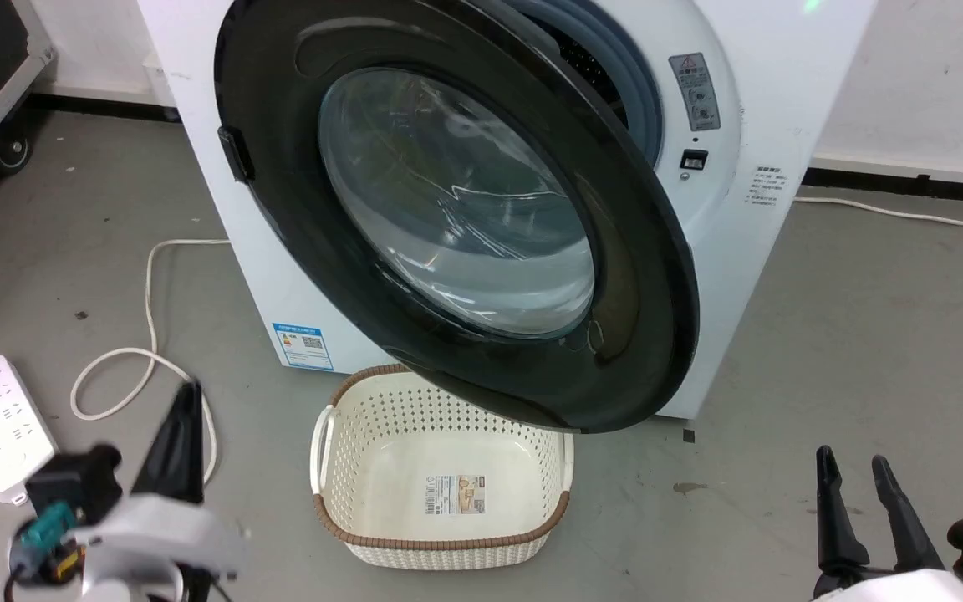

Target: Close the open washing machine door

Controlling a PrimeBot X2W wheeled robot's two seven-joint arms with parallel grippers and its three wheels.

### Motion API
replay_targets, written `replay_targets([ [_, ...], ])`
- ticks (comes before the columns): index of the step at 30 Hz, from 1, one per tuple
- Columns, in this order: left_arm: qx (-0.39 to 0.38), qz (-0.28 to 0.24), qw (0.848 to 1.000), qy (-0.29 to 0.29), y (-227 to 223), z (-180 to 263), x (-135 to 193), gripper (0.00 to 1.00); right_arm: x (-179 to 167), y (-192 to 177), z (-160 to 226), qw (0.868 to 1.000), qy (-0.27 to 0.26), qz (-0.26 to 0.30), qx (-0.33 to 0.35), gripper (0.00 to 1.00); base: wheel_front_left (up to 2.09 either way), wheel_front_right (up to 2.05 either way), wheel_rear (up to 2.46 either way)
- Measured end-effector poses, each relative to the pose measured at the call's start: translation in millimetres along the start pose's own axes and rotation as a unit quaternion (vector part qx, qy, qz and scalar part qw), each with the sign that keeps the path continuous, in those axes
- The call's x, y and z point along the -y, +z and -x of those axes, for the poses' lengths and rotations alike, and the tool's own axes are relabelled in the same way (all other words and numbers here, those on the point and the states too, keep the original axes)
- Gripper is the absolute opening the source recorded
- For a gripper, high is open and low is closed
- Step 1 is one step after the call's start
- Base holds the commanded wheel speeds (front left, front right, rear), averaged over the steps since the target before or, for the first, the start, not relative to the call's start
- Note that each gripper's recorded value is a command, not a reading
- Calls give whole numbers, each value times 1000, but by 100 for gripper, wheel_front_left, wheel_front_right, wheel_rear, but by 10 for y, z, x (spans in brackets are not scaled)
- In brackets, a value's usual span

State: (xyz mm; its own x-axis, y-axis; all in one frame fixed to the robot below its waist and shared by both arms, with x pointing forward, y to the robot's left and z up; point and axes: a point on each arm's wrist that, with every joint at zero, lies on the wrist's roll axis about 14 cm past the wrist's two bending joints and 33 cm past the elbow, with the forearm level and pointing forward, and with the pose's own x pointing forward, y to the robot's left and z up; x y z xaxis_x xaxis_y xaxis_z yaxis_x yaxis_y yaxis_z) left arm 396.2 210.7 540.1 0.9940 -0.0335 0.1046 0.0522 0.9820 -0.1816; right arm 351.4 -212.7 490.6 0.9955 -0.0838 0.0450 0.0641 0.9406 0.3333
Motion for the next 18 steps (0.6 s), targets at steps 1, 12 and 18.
replay_targets([
  [1,0,0,1000,0,0,0,0,0,0,0,0,1000,0,0,0,100,0,0,0],
  [12,-16,-21,1000,12,-116,99,-47,100,-48,-10,23,1000,7,-2,-1,100,0,0,0],
  [18,-4,-27,1000,5,-61,84,17,100,-100,28,11,1000,17,12,4,100,0,0,0],
])
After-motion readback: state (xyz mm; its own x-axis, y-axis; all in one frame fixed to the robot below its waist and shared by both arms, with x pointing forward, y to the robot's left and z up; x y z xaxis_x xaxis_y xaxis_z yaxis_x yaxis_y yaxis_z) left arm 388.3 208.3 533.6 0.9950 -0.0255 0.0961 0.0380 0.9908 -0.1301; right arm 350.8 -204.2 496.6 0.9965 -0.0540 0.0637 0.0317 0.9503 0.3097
